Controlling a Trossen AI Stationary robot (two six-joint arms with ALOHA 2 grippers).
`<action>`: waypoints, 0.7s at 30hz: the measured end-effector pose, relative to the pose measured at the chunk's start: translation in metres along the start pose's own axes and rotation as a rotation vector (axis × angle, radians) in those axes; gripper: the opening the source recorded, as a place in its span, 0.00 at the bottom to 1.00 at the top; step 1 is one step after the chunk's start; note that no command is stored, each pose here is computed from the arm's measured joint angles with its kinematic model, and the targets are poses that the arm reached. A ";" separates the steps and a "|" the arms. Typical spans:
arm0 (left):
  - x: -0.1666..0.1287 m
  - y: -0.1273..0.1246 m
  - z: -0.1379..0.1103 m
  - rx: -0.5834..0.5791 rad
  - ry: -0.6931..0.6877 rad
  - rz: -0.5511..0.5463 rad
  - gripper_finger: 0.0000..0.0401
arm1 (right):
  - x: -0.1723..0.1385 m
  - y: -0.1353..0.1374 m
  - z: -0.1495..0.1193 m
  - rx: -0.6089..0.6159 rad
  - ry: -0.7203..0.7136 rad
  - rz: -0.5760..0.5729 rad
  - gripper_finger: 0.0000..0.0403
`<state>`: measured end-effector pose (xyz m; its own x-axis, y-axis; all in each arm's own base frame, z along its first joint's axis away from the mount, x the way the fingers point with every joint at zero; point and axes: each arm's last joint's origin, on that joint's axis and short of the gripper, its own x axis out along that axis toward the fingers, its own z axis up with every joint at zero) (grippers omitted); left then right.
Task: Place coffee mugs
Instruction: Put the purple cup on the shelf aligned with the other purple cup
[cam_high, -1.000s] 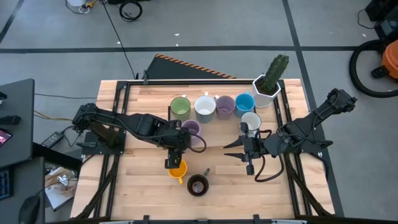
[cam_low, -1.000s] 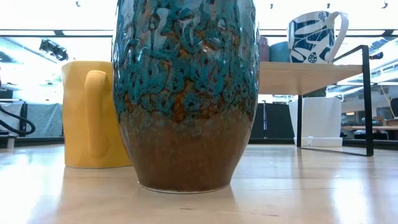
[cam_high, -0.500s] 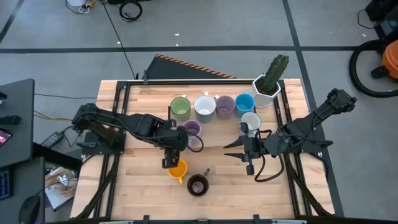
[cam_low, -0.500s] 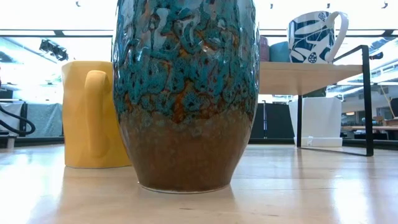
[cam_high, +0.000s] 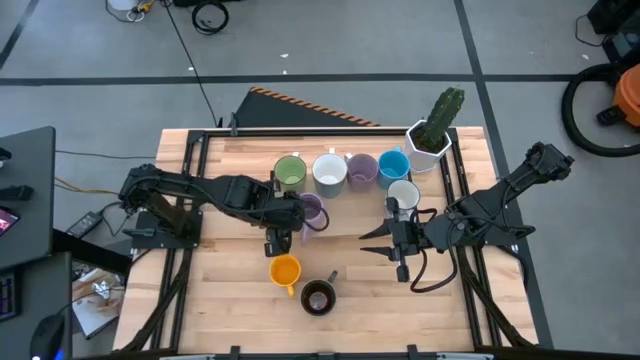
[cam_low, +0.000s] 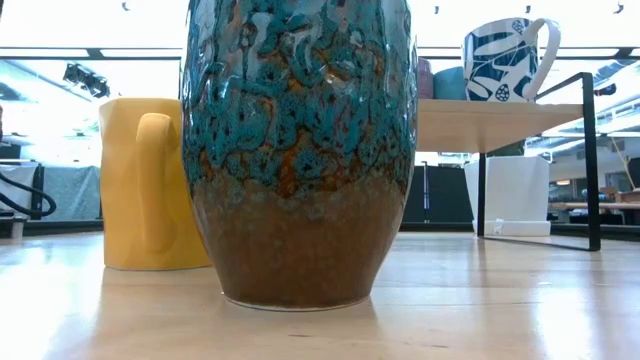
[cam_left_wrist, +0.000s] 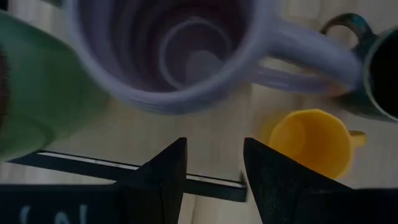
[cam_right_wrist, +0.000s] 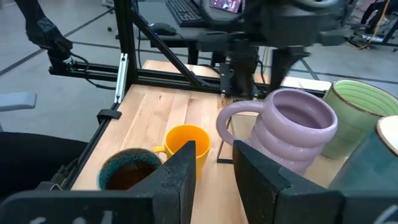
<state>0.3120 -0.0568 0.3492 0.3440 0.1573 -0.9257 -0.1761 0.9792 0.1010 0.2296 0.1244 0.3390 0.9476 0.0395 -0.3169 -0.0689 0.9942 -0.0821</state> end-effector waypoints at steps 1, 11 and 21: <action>0.001 0.003 0.001 -0.006 0.001 0.004 0.41 | 0.000 0.000 0.000 0.000 0.000 0.003 0.28; 0.008 0.011 0.013 -0.042 -0.045 -0.043 0.41 | 0.000 0.000 0.000 -0.001 0.000 0.003 0.28; 0.023 0.004 0.026 -0.026 -0.095 -0.056 0.41 | 0.000 0.000 0.001 0.001 -0.005 0.003 0.28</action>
<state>0.3433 -0.0455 0.3376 0.4394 0.1147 -0.8909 -0.1774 0.9834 0.0391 0.2296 0.1245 0.3398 0.9489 0.0428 -0.3125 -0.0714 0.9942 -0.0804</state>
